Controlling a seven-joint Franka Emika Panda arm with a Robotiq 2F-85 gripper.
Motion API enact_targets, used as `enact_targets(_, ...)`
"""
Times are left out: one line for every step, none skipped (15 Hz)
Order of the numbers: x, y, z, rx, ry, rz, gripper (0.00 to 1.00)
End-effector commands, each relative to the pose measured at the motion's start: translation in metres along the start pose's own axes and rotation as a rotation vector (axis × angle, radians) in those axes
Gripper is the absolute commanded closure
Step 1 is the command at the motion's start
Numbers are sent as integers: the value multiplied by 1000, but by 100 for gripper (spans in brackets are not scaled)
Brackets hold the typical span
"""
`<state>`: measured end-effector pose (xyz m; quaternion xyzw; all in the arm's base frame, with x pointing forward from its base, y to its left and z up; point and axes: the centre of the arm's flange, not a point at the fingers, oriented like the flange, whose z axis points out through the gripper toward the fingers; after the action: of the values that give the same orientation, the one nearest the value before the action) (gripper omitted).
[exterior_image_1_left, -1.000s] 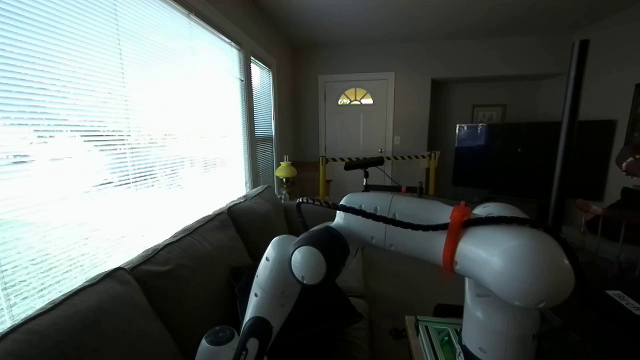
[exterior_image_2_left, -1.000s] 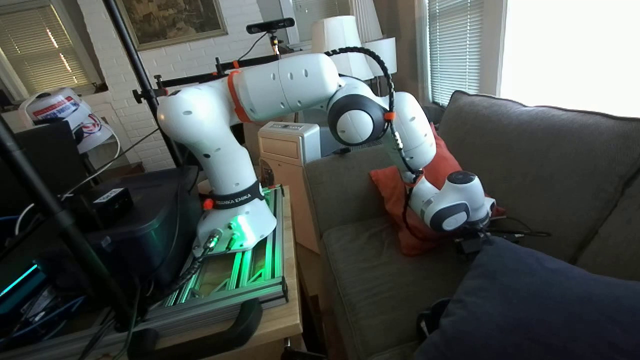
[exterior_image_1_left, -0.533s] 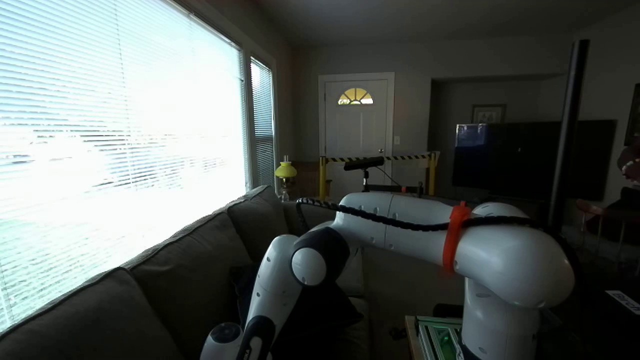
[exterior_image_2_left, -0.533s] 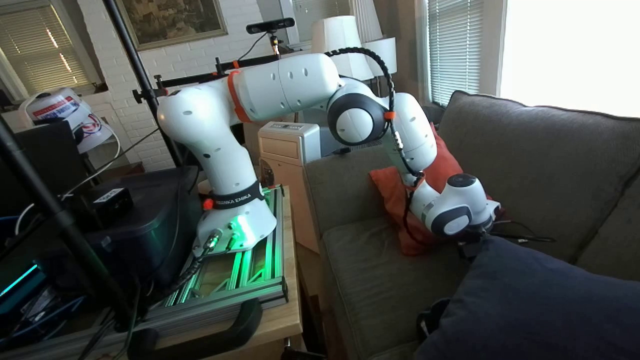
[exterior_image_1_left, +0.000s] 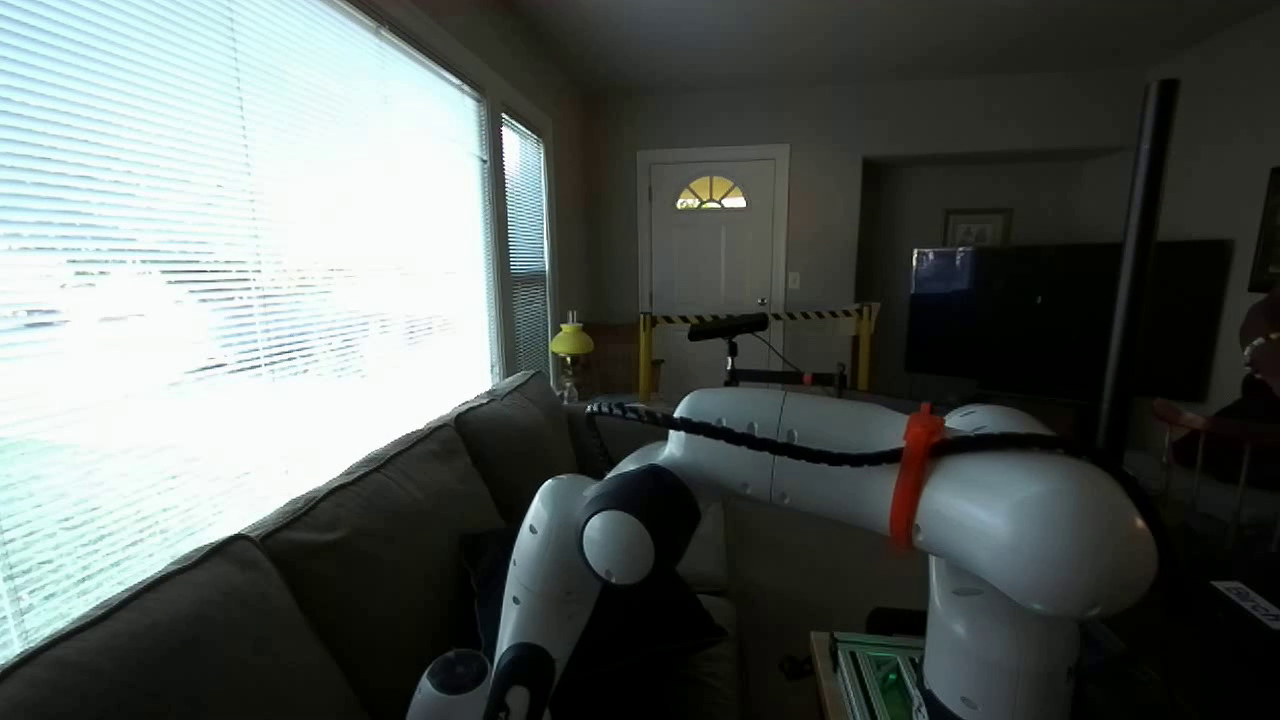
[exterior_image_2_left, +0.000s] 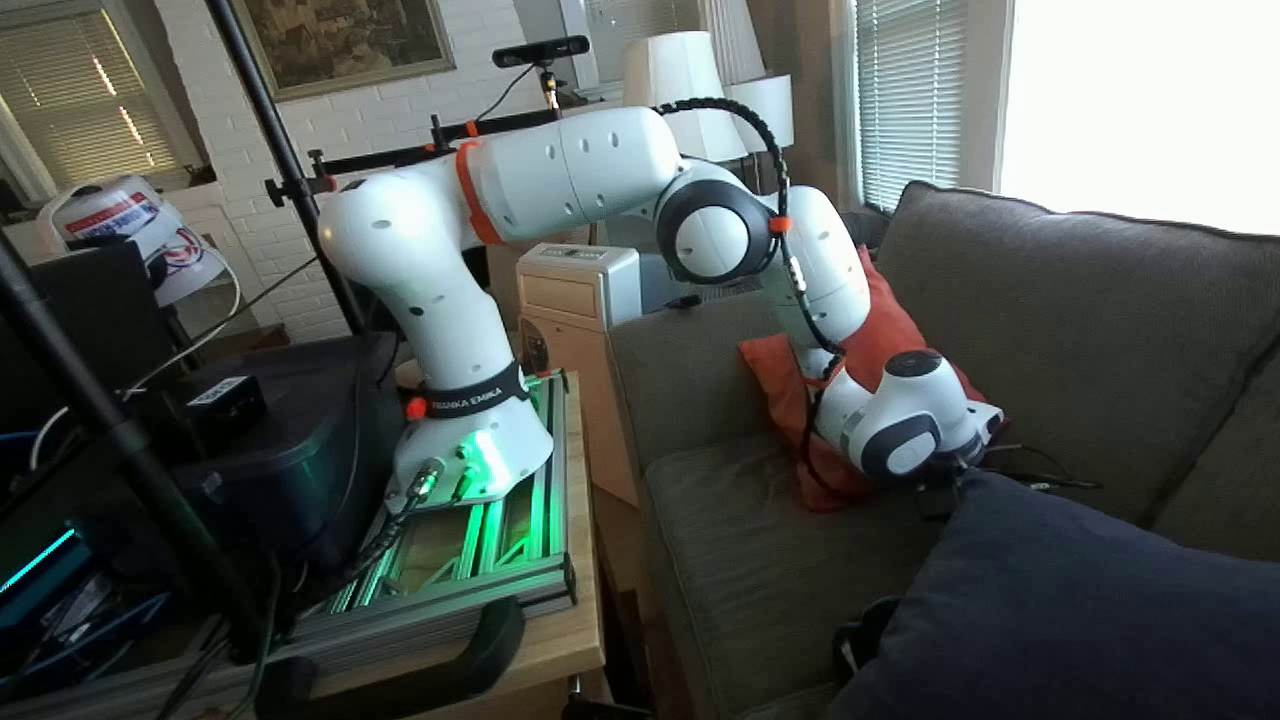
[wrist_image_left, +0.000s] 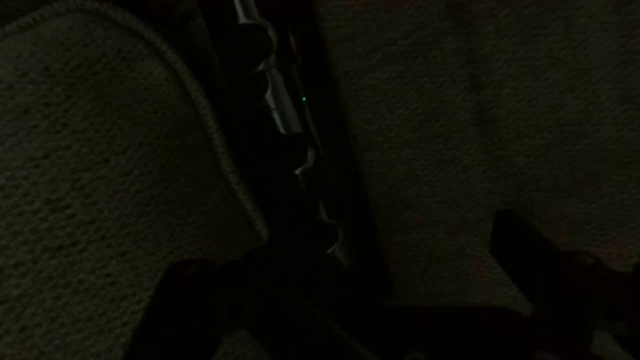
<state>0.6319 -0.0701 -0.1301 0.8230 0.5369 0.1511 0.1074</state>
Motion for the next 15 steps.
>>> enact_targets(-1, -4, 62, -8, -26, -7, 0)
enact_targets(-3, -5, 64, -3, -35, -7, 26)
enact_targets(-5, -5, 64, 4, -40, -9, 26)
enact_targets(-6, -6, 63, 24, -44, -12, 32)
enact_targets(-7, -7, 62, 51, -43, -11, 40)
enact_targets(-8, -8, 61, 77, -44, -12, 47)
enact_targets(-8, -9, 61, 109, -42, -9, 56)
enact_targets(-7, -10, 60, 125, -42, -3, 63)
enact_targets(-5, -8, 58, 130, -37, 8, 72)
enact_targets(-3, -6, 56, 124, -30, 26, 37)
enact_targets(0, -1, 54, 101, -28, 49, 33)
enact_targets(3, 3, 52, 78, -25, 69, 33)
enact_targets(9, 7, 48, 51, -30, 112, 28)
enact_targets(14, 12, 44, 30, -40, 157, 19)
enact_targets(20, 18, 38, 19, -65, 212, 13)
